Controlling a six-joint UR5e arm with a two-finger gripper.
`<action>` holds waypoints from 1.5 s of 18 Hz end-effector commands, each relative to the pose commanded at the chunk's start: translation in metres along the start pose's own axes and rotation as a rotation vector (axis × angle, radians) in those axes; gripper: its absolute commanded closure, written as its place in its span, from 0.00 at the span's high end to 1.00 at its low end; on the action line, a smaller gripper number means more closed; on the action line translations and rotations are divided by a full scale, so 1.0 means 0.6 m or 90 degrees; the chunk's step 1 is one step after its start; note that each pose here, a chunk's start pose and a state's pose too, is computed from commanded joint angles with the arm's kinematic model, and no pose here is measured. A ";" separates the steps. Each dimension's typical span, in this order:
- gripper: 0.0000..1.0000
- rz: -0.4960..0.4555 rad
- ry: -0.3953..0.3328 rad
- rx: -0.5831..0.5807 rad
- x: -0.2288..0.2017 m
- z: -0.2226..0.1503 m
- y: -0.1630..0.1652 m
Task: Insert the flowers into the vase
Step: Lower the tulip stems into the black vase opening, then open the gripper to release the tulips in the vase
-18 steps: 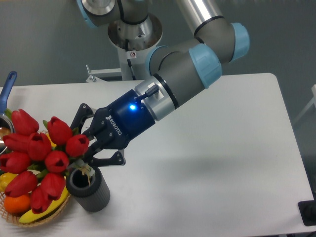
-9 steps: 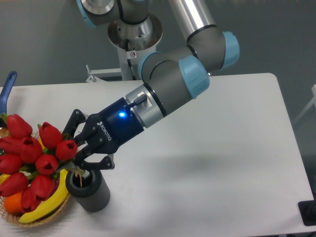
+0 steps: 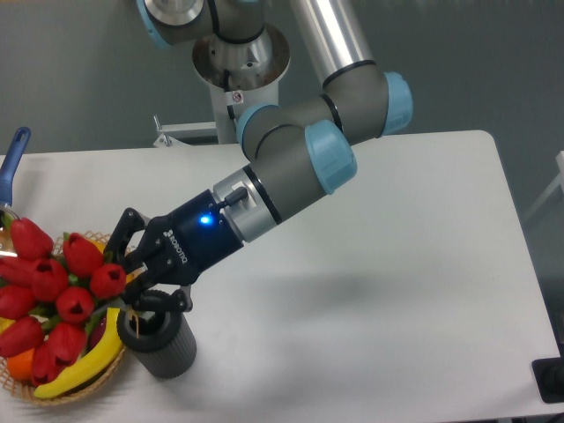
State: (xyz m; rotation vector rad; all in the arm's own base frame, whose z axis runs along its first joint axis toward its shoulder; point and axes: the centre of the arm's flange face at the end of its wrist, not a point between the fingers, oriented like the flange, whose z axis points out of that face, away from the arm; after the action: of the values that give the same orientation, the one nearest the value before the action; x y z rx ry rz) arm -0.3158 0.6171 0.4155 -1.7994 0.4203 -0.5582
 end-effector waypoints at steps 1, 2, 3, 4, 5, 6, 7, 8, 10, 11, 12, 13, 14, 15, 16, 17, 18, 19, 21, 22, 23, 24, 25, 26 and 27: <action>0.20 -0.001 0.001 -0.001 0.000 0.002 0.009; 0.20 -0.003 0.003 -0.004 -0.001 0.005 0.023; 0.20 0.002 0.006 -0.006 0.001 0.008 0.037; 0.20 0.007 0.008 -0.008 0.006 0.010 0.051; 0.21 0.014 0.012 -0.009 0.011 0.014 0.064; 0.21 0.017 0.014 -0.011 0.016 0.016 0.076; 0.22 0.017 0.016 -0.012 0.018 0.016 0.088; 0.23 0.013 0.018 -0.015 0.020 0.019 0.098; 0.24 0.006 0.019 -0.020 0.022 0.022 0.113; 0.26 0.003 0.011 -0.034 0.020 0.023 0.121; 0.27 -0.001 0.004 -0.050 0.019 0.025 0.131; 0.27 -0.005 0.000 -0.060 0.019 0.027 0.140; 0.27 -0.007 0.006 -0.064 0.024 0.034 0.150; 0.27 -0.002 0.012 -0.066 0.029 0.042 0.158; 0.28 0.003 0.013 -0.067 0.030 0.042 0.166; 0.30 0.010 0.015 -0.067 0.033 0.043 0.168; 0.32 0.010 0.015 -0.068 0.033 0.044 0.171; 0.35 0.008 0.016 -0.068 0.032 0.044 0.174; 0.38 0.006 0.015 -0.071 0.030 0.046 0.179; 0.42 0.002 0.015 -0.074 0.031 0.046 0.184; 0.47 0.000 0.013 -0.079 0.031 0.047 0.188; 0.50 -0.002 0.011 -0.084 0.031 0.046 0.194; 0.54 -0.004 0.010 -0.087 0.032 0.046 0.197; 0.58 -0.002 0.010 -0.089 0.033 0.046 0.199; 0.60 -0.001 0.010 -0.090 0.034 0.043 0.208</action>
State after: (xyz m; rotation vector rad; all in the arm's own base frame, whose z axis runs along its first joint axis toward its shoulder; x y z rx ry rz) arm -0.2851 0.5905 0.2931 -1.9321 0.4783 -0.5558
